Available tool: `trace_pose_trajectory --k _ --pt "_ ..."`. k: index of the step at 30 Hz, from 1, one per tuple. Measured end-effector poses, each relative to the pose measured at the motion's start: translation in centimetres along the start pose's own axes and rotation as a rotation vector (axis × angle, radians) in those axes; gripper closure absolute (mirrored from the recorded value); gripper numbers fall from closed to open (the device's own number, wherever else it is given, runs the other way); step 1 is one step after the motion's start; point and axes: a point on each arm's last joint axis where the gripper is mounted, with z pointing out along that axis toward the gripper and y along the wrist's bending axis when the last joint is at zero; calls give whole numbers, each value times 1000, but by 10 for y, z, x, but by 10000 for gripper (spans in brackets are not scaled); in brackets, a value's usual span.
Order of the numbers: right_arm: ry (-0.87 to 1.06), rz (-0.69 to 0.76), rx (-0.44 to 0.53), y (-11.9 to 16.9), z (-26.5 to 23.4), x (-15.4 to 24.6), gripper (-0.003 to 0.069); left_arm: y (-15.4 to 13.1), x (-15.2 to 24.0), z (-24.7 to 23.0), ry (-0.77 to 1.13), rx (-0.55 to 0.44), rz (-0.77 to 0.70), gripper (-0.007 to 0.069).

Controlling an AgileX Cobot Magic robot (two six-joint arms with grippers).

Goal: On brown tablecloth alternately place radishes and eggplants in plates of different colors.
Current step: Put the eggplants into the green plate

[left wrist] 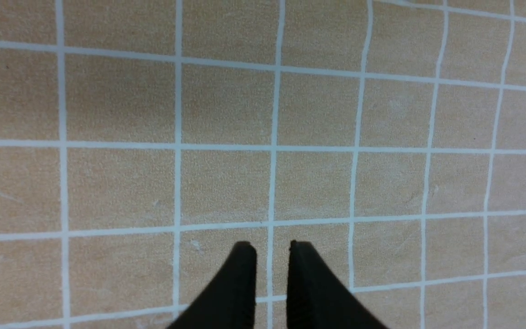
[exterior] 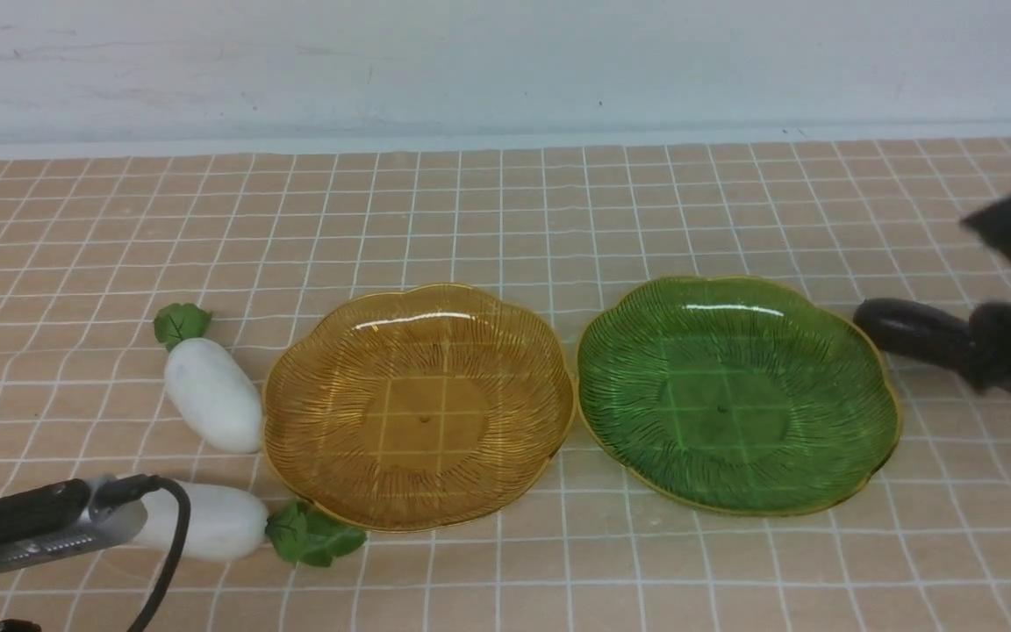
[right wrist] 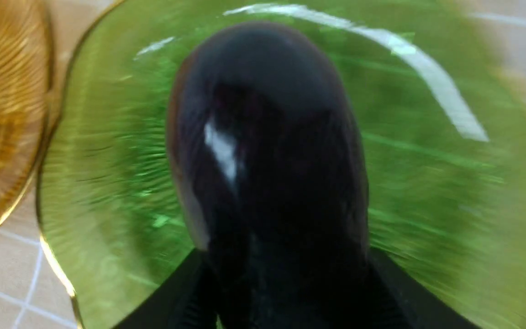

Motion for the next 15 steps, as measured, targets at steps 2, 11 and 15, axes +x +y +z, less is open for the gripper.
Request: trace_pose_trajectory --k 2,11,15 --pt "6 -19 -4 6 13 0 285 0 -1 0 -8 -1 0 512" --pt "7 -78 70 -4 27 -4 44 0 -1 0 -14 -1 0 445" --pt "8 -59 142 -29 13 -14 126 0 -1 0 -16 -2 -1 417"
